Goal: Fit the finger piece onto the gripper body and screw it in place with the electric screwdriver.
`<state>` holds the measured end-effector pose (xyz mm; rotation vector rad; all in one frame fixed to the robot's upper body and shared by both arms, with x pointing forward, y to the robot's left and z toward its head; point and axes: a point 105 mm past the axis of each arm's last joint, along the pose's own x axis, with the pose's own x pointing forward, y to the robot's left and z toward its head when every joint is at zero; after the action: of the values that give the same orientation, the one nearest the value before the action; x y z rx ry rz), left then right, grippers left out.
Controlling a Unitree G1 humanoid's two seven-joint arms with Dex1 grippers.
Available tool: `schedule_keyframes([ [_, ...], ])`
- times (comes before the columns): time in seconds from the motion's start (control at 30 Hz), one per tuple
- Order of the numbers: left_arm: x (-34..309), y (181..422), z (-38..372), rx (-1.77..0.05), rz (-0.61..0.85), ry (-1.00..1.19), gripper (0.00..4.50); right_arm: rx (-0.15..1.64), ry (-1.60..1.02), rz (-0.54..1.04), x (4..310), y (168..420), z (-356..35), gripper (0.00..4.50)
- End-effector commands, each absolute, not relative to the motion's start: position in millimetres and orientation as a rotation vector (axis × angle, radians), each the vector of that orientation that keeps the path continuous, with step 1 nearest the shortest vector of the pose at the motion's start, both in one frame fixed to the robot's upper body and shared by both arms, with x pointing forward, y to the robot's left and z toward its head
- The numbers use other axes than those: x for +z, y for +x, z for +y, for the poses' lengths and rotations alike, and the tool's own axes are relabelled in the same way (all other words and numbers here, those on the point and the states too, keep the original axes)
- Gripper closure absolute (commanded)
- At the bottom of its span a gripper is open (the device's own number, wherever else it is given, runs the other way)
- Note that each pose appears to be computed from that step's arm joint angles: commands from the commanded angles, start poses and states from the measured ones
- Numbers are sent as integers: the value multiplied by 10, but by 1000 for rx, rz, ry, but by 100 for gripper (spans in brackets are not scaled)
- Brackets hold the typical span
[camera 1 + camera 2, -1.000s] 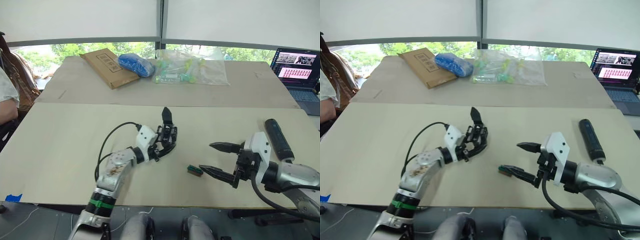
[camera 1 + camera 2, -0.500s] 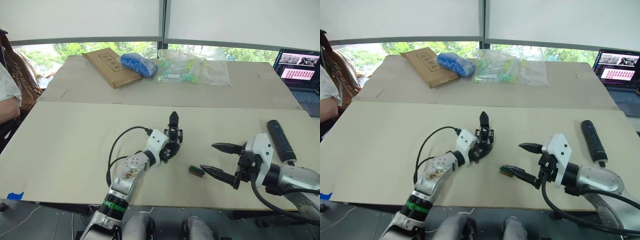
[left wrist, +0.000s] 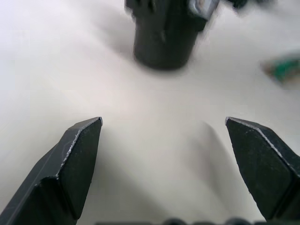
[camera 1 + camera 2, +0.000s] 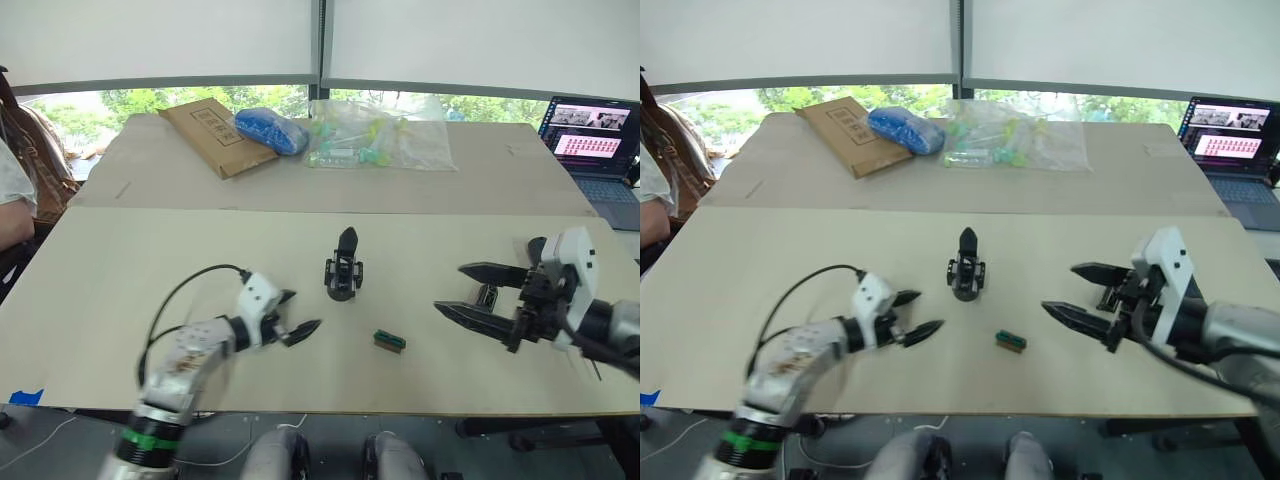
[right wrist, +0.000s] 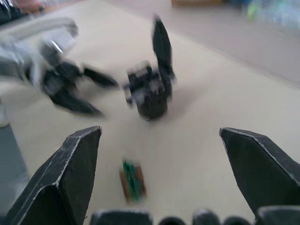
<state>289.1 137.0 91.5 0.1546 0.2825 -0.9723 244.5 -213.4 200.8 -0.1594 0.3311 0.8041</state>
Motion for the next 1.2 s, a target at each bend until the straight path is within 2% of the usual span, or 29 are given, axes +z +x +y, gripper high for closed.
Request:
schedule_keyframes([
  [0.03, 1479, 2751, 1301, -1212, 166, 96, 3, 652, -101, 475, 2030, 2580, -2387, 0],
  [0.13, 1907, 2687, 1276, -1369, 138, 115, 3, 453, -36, 648, 1922, 2745, -2631, 0],
  [0.27, 2170, 2614, 1124, -1514, 67, 267, 3, 286, 96, 864, 1742, 2888, -2801, 0],
  [0.5, 2434, 2547, 886, -1618, -68, 313, 3, 140, 188, 1023, 1475, 3116, -2918, 0],
  [0.8, 2453, 2600, 829, -1598, -92, 337, 3, 122, 216, 1086, 1261, 3301, -2798, 0],
  [0.9, 2450, 2589, 815, -1597, -93, 332, 0, 118, 205, 1069, 1221, 3368, -2795, 84],
  [1.13, 2440, 2602, 817, -1585, -87, 330, 0, 164, 157, 1068, 1191, 3380, -2805, 326],
  [1.2, 2437, 2619, 824, -1577, -80, 320, 0, 201, 103, 1053, 1213, 3375, -2815, 336],
])
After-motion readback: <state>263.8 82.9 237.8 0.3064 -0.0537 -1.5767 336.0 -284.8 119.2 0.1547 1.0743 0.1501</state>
